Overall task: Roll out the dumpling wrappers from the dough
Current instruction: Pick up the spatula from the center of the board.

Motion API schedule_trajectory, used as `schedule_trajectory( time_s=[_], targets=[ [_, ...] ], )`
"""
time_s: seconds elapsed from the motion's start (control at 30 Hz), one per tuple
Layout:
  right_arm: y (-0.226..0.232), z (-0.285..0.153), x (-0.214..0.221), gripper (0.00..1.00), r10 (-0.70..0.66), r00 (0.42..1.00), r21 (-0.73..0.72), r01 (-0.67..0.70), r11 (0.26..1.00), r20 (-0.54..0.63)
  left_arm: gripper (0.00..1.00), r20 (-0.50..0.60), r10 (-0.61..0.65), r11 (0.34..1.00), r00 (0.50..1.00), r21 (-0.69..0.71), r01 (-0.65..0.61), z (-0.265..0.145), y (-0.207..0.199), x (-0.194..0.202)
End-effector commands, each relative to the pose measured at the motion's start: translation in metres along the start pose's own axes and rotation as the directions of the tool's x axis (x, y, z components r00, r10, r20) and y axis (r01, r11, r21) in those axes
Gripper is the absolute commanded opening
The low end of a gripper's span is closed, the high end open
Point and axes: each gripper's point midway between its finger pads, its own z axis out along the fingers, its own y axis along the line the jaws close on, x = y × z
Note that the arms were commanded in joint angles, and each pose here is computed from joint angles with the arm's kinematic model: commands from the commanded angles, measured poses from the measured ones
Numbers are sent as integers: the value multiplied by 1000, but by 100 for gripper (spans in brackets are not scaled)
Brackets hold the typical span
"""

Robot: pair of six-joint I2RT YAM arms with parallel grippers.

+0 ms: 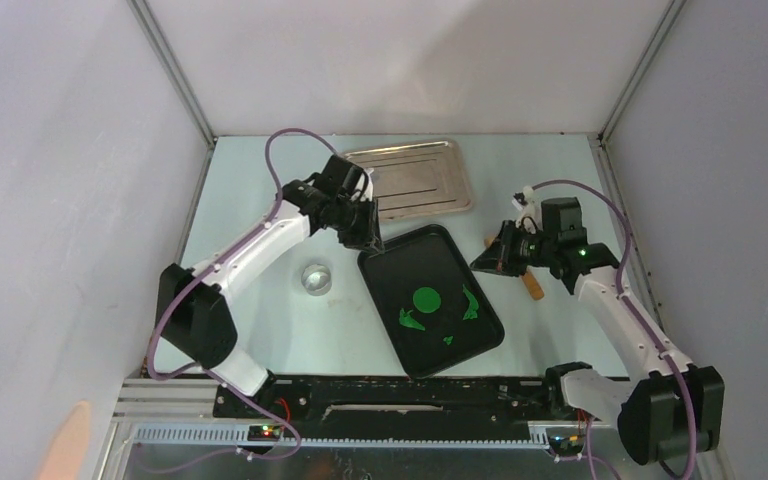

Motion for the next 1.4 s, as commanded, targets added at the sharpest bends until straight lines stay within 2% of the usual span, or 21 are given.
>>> schedule_trajectory(
  time_s=[0.0,0.17,0.27,0.4,0.47,0.5,0.6,0.63,0.67,0.73,0.8,0.83,0.9,0.93,1.0,1.1,1.2,1.3,1.37],
  targets=[
    [39,-10,-6,0,89,993,-252,-106,962,-77,28,79,38,995,996,84,-45,-25,-19,-7],
    [30,-5,-10,2,222,963,-192,-250,949,-156,33,113,47,996,992,74,-55,-39,-20,-10],
    [25,1,-7,4,370,903,-127,-402,907,-217,40,118,43,998,992,31,-47,-45,-15,-11],
    [37,0,-23,27,434,878,-173,-468,867,-204,53,146,56,992,988,-123,-38,-65,5,-17],
    [33,-5,-37,34,385,913,-165,-405,899,-137,58,182,66,990,981,-132,-42,-75,6,-19],
    [23,-10,-44,34,349,932,-116,-358,926,-94,59,196,69,991,978,-125,-45,-80,4,-19],
    [-26,-38,-73,35,143,985,180,-159,971,102,58,231,85,994,969,-87,-67,-92,-3,-17],
    [-43,-52,-81,36,54,986,304,-100,947,156,58,242,93,994,966,-73,-78,-96,-5,-16],
    [-70,-71,-92,37,-51,977,472,-54,880,206,58,255,99,994,962,-61,-87,-101,-8,-15],
    [-100,-94,-100,41,-200,962,644,35,764,185,58,283,112,994,953,-43,-104,-108,-11,-14],
    [-135,-120,-104,52,-239,963,785,52,617,124,59,309,115,993,944,-33,-110,-114,-13,-15],
    [-146,-124,-104,54,-218,970,813,43,580,104,59,318,110,994,942,-35,-104,-115,-12,-16],
    [-166,-118,-100,66,-130,988,819,8,574,82,60,337,95,995,937,-43,-85,-118,-11,-19],
    [-175,-115,-99,67,-74,995,817,-15,576,70,60,343,90,996,935,-50,-78,-119,-10,-21],
    [-189,-119,-93,68,58,997,841,-80,535,58,62,354,87,995,931,-70,-67,-120,-6,-22],
    [-206,-119,-93,70,137,986,844,-153,514,96,65,363,86,995,928,-79,-61,-119,-3,-21],
    [-218,-117,-101,70,110,987,831,-160,532,119,66,369,77,996,926,-78,-52,-117,-1,-18],
    [-234,-116,-112,73,44,990,848,-139,512,135,66,398,87,992,913,-119,-42,-115,11,-19],
    [-237,-103,-119,79,-16,997,821,-56,568,79,66,368,121,984,922,-168,-61,-113,21,-12]
  ],
)
